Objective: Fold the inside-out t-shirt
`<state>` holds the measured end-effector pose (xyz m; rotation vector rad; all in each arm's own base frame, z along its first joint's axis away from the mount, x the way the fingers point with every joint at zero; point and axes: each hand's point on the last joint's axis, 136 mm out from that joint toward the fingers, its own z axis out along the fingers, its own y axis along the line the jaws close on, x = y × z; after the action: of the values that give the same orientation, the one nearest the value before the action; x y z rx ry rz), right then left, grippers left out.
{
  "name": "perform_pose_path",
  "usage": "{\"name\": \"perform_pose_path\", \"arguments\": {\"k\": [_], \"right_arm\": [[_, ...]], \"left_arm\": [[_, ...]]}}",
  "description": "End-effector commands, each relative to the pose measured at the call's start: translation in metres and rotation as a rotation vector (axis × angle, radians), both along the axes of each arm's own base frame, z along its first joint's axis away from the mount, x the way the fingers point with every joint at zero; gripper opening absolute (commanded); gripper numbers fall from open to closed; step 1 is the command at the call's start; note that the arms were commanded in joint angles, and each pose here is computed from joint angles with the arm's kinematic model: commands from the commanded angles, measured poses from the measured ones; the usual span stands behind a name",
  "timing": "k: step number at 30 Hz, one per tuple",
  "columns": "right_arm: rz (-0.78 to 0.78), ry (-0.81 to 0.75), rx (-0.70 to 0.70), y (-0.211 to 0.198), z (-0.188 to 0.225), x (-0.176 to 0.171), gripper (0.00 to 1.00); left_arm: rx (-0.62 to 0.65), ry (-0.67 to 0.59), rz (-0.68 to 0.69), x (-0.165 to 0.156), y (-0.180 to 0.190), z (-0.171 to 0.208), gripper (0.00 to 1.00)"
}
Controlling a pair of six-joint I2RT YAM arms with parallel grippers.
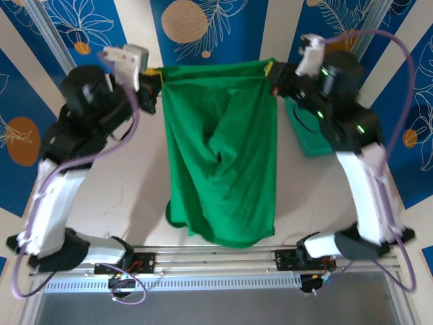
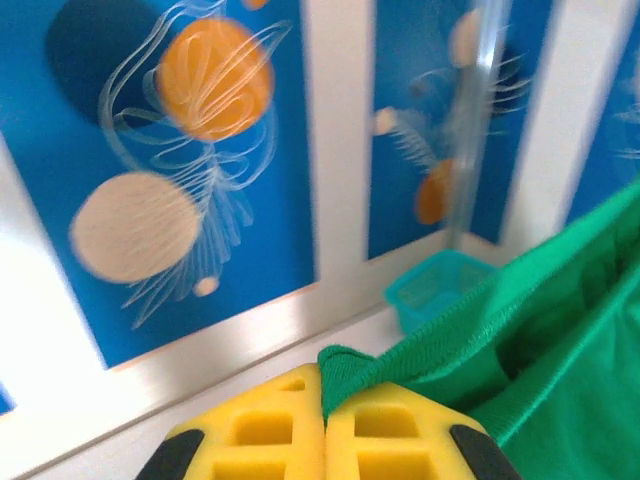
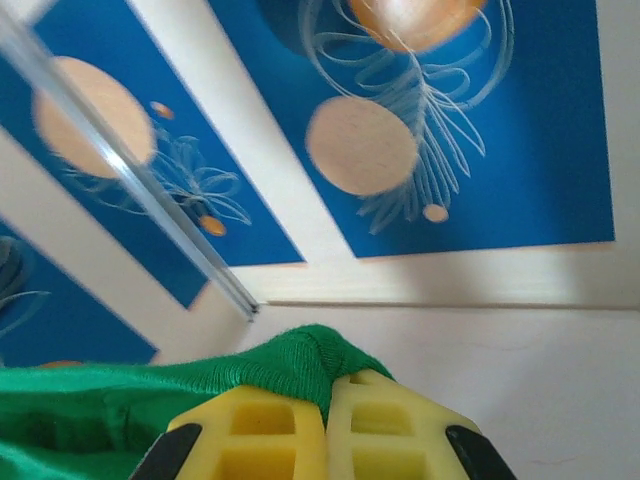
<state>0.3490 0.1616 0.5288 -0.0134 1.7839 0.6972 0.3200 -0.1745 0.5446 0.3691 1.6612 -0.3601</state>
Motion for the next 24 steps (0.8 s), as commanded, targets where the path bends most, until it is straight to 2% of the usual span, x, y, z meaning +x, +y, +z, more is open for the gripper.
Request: {"name": "perform_pose_path", "arguments": {"k": [1, 4, 8, 13, 17, 20, 24], "right_arm": [[0.015, -0.011, 0.090, -0.010, 0.015, 0.042, 0.00], [0.029, 0.039, 0.130, -0.017, 0.018, 0.068, 0.00], [0.044, 0.022, 0.115, -0.019, 0.035, 0.059, 0.00], [0.067, -0.028, 0.133, -0.026, 0.059, 0.007, 0.00], [0.067, -0.075, 0.166, -0.038, 0.067, -0.049, 0.00], [0.087, -0.095, 0.188, -0.043, 0.066, -0.090, 0.00], [0.065, -0.124, 0.192, -0.054, 0.066, -0.121, 0.00]], "left_arm": [[-0.103, 0.033, 0.092, 0.045, 0.023, 0.007, 0.00], [-0.095, 0.088, 0.095, 0.058, 0.026, 0.003, 0.00], [-0.089, 0.029, 0.131, 0.039, 0.042, 0.015, 0.00], [-0.108, -0.043, 0.143, -0.004, 0.061, 0.028, 0.00], [-0.173, -0.075, 0.086, -0.051, 0.069, 0.035, 0.00], [-0.197, -0.066, 0.024, -0.078, 0.068, 0.035, 0.00], [-0.216, -0.036, -0.049, -0.096, 0.061, 0.033, 0.00]]}}
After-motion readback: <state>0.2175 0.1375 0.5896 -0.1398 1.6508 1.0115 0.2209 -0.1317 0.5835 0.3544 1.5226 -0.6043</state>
